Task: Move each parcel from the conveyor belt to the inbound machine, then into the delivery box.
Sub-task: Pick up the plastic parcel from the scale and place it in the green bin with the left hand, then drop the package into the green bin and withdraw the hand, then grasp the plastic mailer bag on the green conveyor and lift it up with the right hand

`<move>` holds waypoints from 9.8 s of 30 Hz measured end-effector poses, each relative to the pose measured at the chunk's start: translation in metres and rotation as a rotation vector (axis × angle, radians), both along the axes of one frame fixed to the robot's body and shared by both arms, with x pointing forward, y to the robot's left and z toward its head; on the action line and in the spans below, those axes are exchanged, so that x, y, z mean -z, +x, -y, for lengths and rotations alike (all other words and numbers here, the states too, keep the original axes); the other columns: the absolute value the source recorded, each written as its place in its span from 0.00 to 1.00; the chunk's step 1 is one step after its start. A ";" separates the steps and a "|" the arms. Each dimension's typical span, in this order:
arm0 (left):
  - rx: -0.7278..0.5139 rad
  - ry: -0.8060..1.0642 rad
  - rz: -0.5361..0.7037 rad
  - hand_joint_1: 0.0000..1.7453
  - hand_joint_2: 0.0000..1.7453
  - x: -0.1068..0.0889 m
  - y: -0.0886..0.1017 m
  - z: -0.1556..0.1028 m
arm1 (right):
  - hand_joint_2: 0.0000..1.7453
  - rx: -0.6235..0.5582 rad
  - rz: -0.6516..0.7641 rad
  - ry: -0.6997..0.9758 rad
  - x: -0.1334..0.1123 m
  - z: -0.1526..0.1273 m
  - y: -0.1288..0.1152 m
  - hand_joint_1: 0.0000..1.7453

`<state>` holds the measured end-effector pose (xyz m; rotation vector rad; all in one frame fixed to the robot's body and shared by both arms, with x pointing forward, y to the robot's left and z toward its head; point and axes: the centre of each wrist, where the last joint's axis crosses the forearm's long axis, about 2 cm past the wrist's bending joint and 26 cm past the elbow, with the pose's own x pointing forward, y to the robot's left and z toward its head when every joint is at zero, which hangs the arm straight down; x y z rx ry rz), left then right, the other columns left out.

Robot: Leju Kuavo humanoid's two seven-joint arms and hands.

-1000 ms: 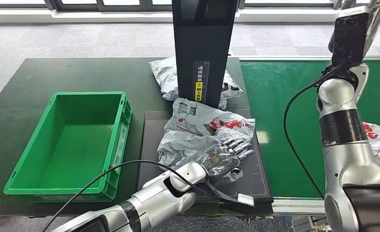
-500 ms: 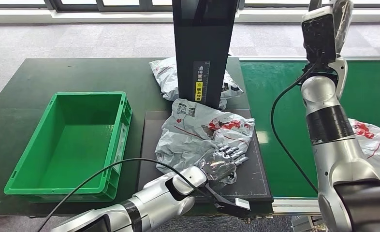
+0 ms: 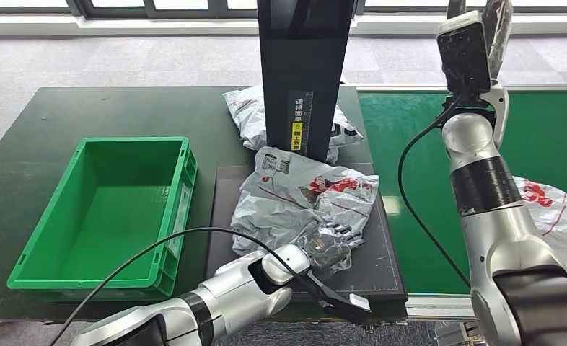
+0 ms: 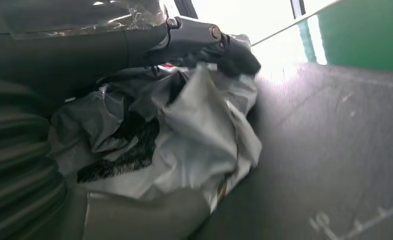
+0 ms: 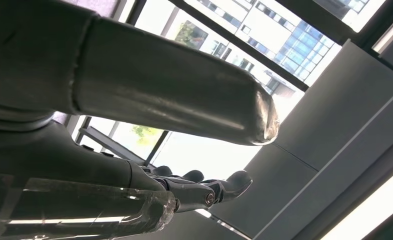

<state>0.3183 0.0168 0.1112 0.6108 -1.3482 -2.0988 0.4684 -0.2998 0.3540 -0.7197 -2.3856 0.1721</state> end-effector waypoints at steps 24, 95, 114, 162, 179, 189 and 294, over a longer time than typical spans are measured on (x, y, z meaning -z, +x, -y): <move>-0.019 0.051 -0.007 1.00 1.00 0.003 0.005 -0.007 | 0.00 -0.006 0.029 -0.011 0.002 -0.002 0.001 0.00; -0.599 -0.025 1.333 1.00 1.00 -0.171 0.071 -0.298 | 0.00 0.245 0.011 -0.106 0.120 0.090 -0.128 0.00; -0.715 0.237 0.636 1.00 1.00 0.003 0.058 -0.305 | 0.00 0.314 -0.010 -0.062 0.117 0.127 -0.143 0.00; -0.970 0.203 0.632 0.00 0.00 0.022 0.061 -0.327 | 0.00 0.355 -0.061 -0.052 0.133 0.143 -0.158 0.00; -0.970 0.202 0.633 0.00 0.00 0.021 0.062 -0.327 | 0.00 0.354 -0.062 -0.051 0.133 0.143 -0.158 0.00; -0.970 0.202 0.635 0.00 0.00 0.021 0.062 -0.328 | 0.00 0.354 -0.062 -0.050 0.133 0.142 -0.158 0.00; -0.224 -1.483 0.433 0.00 1.00 -0.096 -0.030 -0.235 | 1.00 -0.014 -1.578 -0.853 0.243 0.169 -0.092 0.00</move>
